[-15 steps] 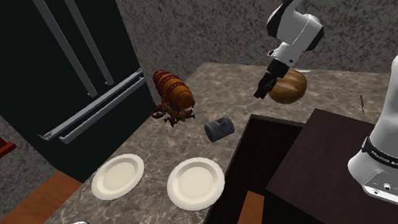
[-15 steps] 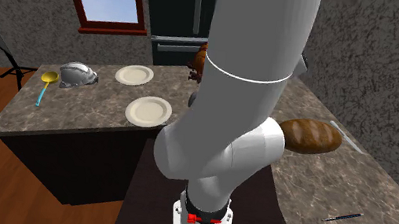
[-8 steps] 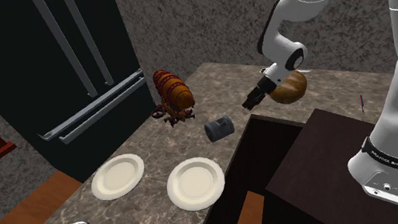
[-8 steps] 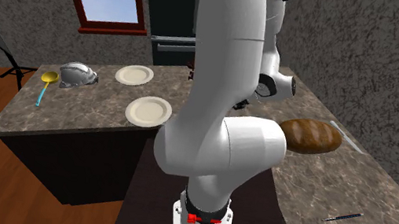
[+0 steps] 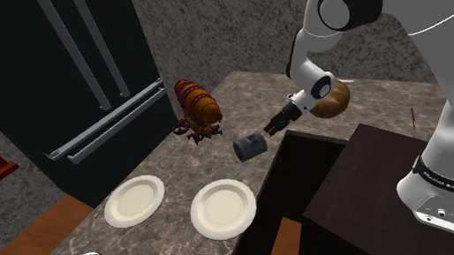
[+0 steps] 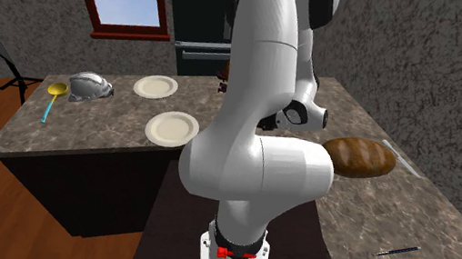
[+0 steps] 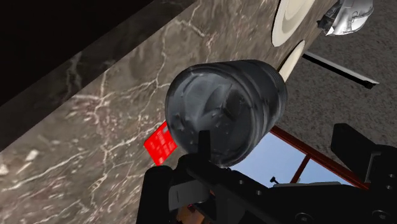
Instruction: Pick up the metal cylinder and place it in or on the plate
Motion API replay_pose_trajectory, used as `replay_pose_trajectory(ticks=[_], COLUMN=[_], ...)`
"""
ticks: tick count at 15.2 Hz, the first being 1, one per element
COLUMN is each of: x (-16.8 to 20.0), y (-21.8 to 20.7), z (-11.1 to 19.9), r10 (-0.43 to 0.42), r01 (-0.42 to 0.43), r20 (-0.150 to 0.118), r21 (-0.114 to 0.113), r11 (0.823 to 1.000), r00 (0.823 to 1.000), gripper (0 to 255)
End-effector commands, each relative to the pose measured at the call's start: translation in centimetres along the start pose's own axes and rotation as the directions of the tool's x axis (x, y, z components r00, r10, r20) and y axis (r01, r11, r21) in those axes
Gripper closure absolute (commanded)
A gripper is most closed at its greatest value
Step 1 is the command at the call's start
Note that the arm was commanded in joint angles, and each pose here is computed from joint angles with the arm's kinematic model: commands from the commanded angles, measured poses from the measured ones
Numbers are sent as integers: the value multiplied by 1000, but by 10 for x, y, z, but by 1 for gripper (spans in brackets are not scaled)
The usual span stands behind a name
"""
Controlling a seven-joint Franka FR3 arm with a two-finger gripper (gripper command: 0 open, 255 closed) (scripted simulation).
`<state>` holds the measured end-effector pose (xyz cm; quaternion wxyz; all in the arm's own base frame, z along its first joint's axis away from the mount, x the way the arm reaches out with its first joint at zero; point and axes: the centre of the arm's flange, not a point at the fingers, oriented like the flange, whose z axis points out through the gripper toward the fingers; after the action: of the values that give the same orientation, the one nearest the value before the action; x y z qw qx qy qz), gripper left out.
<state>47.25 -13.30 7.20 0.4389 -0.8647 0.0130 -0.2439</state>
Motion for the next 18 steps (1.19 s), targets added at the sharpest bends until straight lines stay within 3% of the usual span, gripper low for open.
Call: replay_pose_trajectory(ticks=[1,5,12,13,18], x=[0,0,0,0,0], y=[1,1,1,1,1], z=[11,30,30,30,30], r10=[0,0,0,0,0], r01=[0,0,0,0,0], r20=[-3,-3,-3,-3,-3], r21=[3,3,3,3,3], r11=[1000,1000,1000,1000,1000], r00=[1000,1000,1000,1000,1000], gripper=[0,0,0,255,255])
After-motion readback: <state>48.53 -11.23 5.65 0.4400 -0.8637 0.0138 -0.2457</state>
